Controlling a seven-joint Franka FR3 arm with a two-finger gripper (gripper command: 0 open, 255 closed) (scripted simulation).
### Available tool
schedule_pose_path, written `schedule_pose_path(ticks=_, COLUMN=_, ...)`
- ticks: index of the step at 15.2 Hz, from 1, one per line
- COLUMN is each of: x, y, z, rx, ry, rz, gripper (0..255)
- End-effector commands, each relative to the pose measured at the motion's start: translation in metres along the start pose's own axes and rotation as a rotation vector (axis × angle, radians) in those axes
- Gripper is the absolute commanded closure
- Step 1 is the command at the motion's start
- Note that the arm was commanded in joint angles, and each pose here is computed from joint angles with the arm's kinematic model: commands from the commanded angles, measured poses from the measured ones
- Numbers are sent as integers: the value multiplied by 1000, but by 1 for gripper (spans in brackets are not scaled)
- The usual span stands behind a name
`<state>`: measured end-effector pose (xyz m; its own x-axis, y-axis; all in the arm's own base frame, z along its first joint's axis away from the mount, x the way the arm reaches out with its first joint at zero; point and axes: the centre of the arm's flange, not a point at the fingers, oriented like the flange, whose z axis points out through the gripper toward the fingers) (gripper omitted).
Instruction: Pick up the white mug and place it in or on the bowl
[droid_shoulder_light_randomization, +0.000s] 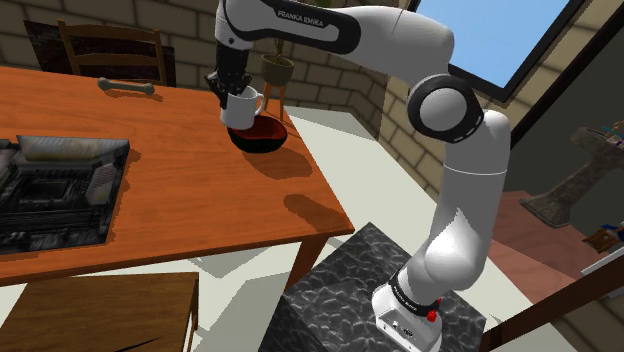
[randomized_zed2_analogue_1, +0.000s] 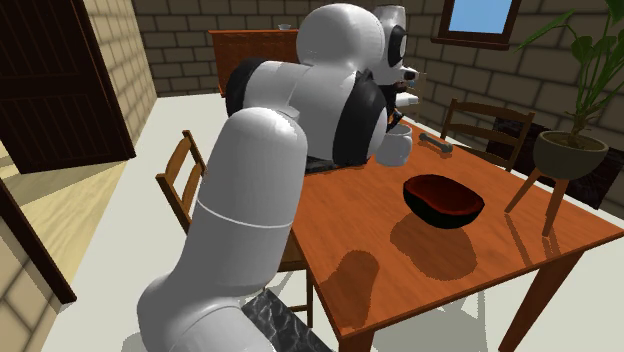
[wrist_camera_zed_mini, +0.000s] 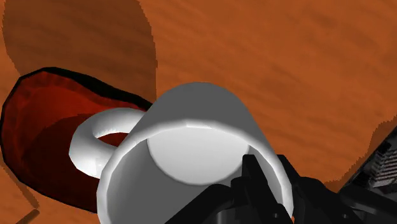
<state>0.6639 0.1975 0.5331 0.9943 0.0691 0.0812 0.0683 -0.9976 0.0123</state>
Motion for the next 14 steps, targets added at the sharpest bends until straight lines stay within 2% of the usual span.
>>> schedule_pose_path(ticks=1, x=9, y=26, z=2, rx=0, ry=0, rz=-1, gripper=255)
schedule_pose_path(ticks=12, x=61, y=161, z=1, rx=0, ry=0, rz=-1, gripper=255)
schedule_pose_path(ticks=14, x=63, y=168, z=6, rx=0, ry=0, rz=-1, gripper=255)
